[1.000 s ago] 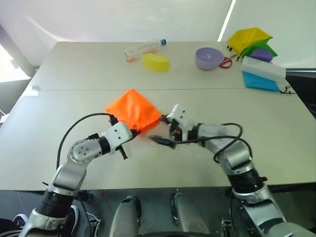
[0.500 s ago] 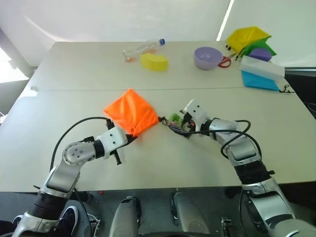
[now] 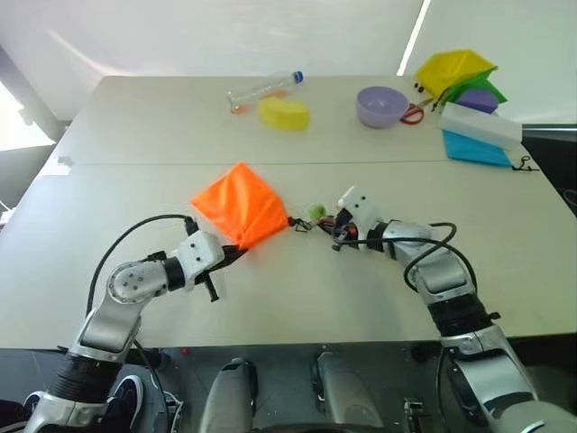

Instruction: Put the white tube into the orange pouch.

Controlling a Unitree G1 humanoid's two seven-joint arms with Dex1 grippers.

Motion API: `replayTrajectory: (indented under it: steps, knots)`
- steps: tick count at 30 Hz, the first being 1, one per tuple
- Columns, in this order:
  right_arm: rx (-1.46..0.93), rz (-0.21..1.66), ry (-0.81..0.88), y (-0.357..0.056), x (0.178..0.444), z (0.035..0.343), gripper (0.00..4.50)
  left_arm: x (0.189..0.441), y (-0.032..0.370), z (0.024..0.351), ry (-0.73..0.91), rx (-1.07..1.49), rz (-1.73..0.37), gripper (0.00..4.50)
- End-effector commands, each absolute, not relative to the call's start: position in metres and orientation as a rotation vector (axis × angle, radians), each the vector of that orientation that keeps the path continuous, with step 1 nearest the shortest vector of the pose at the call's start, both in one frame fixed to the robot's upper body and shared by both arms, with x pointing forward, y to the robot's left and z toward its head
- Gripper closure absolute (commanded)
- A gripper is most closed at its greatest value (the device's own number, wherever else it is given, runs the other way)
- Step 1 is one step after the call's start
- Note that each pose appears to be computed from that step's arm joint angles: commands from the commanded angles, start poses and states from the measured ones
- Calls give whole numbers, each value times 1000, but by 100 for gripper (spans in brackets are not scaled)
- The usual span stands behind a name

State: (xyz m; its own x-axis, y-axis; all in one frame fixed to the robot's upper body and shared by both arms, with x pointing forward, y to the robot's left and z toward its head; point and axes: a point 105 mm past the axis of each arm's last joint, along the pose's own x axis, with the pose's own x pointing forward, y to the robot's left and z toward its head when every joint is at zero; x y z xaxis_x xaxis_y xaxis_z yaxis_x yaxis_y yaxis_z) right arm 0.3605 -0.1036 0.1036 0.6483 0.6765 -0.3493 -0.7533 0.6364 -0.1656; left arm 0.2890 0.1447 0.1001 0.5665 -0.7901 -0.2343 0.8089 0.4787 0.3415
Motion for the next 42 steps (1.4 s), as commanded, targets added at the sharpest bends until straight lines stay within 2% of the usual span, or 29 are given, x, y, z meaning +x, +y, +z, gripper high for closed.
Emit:
replayTrajectory:
  steps: [1,5,10,13,16,20,24,29,35,42]
  knots:
    - [-309,815,199,-106,359,123,450,286,145,109,22,375,-1004,362]
    - [-305,811,192,-101,357,121,450,286,142,117,-22,403,-1032,175]
    - [-329,790,182,-102,358,119,450,280,148,140,-33,263,-1122,175]
    - [-325,775,178,-105,360,119,450,281,156,149,-17,291,-1159,175]
    - [-321,768,173,-105,361,120,450,292,159,156,-46,394,-1136,175]
    - [-319,753,174,-106,364,118,450,328,137,171,-136,492,-1077,175]
    - [-320,735,171,-107,368,117,450,347,106,172,-134,521,-1150,175]
    - [-354,695,163,-114,377,116,450,368,67,159,-27,517,-1270,175]
    - [-354,665,155,-118,380,118,450,378,59,146,64,624,-1348,175]
    - [-356,613,154,-127,383,120,450,387,59,147,99,691,-1390,175]
